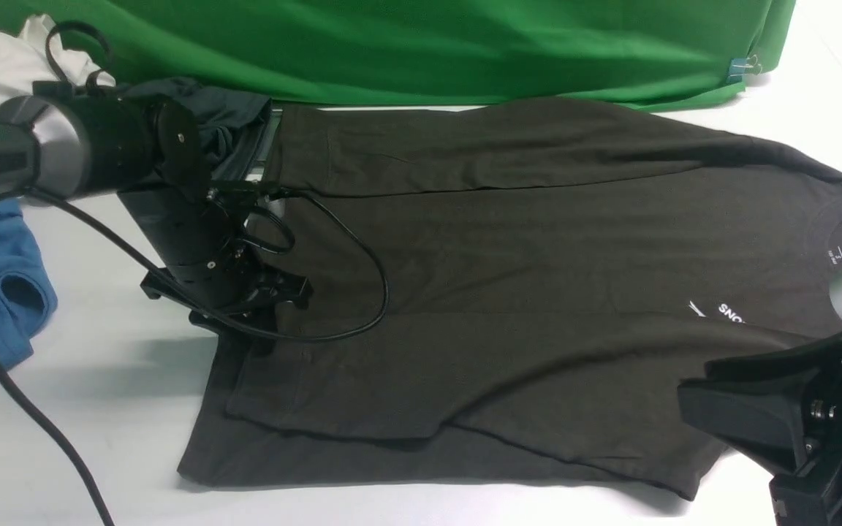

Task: Fold a long-sleeved shirt on a white desktop.
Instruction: 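Grasp the left edge of the dark T-shirt lying flat on the table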

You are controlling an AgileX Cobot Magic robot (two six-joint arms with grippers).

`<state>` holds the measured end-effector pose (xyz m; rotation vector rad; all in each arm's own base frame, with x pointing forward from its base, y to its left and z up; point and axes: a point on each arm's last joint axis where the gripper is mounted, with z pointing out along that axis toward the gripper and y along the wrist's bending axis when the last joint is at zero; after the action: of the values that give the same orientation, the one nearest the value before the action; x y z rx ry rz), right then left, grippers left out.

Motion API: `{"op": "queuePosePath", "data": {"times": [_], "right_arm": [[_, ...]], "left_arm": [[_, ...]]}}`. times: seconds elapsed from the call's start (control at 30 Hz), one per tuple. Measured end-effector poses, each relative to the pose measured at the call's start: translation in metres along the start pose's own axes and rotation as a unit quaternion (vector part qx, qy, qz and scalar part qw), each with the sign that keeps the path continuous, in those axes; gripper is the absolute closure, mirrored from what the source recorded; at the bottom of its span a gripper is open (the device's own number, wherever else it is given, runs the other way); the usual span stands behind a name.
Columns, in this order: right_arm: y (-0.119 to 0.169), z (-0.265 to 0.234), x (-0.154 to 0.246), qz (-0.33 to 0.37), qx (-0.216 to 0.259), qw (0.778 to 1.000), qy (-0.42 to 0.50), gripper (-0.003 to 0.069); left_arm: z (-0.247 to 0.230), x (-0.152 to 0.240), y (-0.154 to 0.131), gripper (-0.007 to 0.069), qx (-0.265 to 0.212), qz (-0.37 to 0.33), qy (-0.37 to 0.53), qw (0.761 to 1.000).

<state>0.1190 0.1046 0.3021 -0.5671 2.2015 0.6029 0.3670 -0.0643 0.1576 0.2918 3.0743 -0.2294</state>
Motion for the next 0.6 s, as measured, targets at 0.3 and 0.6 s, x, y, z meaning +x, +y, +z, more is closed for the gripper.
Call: {"op": "queuePosePath", "data": {"times": [0.3, 0.6], "right_arm": [[0.0000, 0.0000, 0.0000, 0.000, 0.000, 1.000, 0.000, 0.0417], [0.0000, 0.0000, 0.0000, 0.000, 0.000, 1.000, 0.000, 0.0417]], "left_arm": [[-0.0051, -0.0007, -0.0008, 0.0529, 0.000, 0.012, -0.003, 1.000], [-0.0057, -0.0009, -0.0026, 0.0563, 0.009, 0.037, -0.004, 0.999]]}}
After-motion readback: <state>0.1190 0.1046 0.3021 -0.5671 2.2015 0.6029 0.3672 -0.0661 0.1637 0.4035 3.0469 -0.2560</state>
